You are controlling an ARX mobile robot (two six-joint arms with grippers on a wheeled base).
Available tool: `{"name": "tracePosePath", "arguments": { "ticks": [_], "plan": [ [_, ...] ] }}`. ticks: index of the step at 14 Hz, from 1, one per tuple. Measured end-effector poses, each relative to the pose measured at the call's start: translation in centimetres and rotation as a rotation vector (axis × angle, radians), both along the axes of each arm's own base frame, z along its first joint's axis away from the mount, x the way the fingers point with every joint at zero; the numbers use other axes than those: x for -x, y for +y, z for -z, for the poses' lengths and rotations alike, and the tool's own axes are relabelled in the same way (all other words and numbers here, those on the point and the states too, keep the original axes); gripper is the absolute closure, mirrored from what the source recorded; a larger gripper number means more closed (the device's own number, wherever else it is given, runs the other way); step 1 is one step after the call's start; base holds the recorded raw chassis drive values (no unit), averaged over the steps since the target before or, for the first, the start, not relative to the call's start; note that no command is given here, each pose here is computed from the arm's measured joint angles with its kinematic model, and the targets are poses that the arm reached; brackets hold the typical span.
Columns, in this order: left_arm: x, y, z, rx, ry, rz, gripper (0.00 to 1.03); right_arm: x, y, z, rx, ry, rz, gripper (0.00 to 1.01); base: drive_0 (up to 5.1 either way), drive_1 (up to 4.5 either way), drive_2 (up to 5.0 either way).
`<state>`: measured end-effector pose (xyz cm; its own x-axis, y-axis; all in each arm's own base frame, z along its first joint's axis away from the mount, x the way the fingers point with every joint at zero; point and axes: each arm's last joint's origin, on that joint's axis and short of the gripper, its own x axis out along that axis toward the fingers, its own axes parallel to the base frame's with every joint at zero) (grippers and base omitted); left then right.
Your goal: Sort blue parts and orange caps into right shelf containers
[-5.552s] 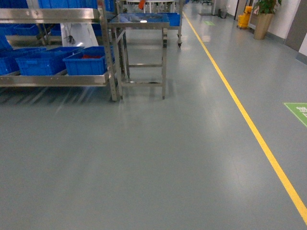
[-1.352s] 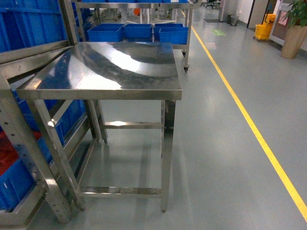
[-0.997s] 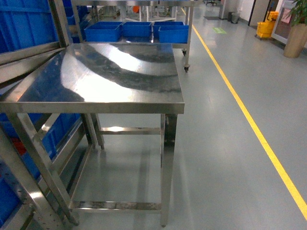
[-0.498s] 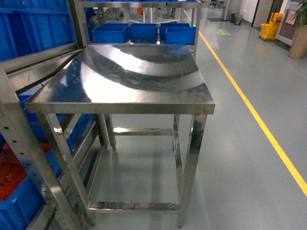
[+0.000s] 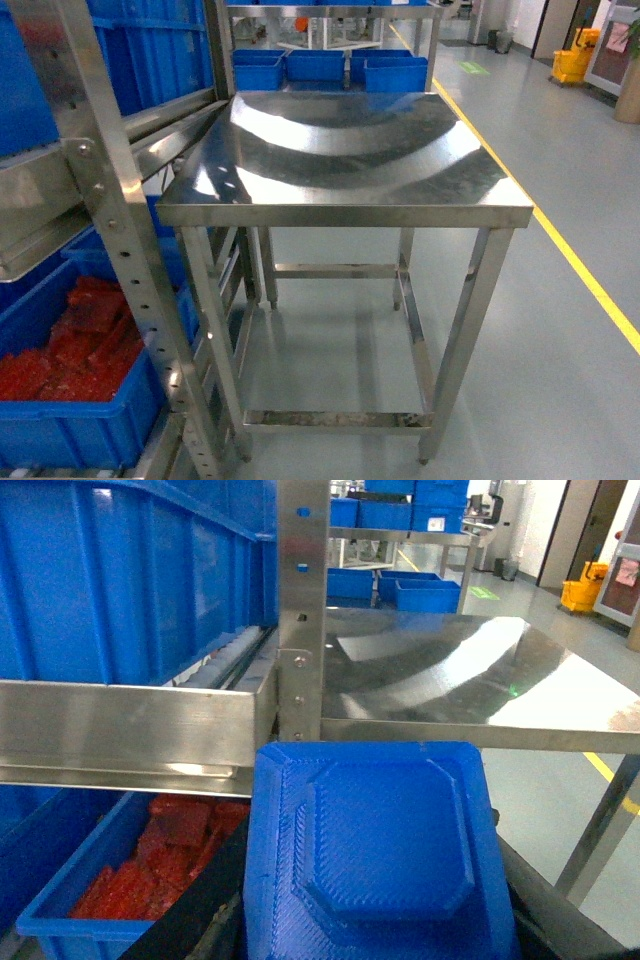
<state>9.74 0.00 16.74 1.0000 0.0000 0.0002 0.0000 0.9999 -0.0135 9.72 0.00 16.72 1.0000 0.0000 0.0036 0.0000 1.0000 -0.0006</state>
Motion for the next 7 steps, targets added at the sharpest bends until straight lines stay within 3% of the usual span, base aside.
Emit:
{"name": "tracePosePath", "arguments": {
  "ticks": [7],
  "plan": [
    [0.0, 0.0, 0.03, 0.0, 0.003, 0.0, 0.6, 0.0, 0.0, 0.02, 0.0, 0.002, 0.0, 0.56, -4.9, 1.27, 3.5]
  ]
}}
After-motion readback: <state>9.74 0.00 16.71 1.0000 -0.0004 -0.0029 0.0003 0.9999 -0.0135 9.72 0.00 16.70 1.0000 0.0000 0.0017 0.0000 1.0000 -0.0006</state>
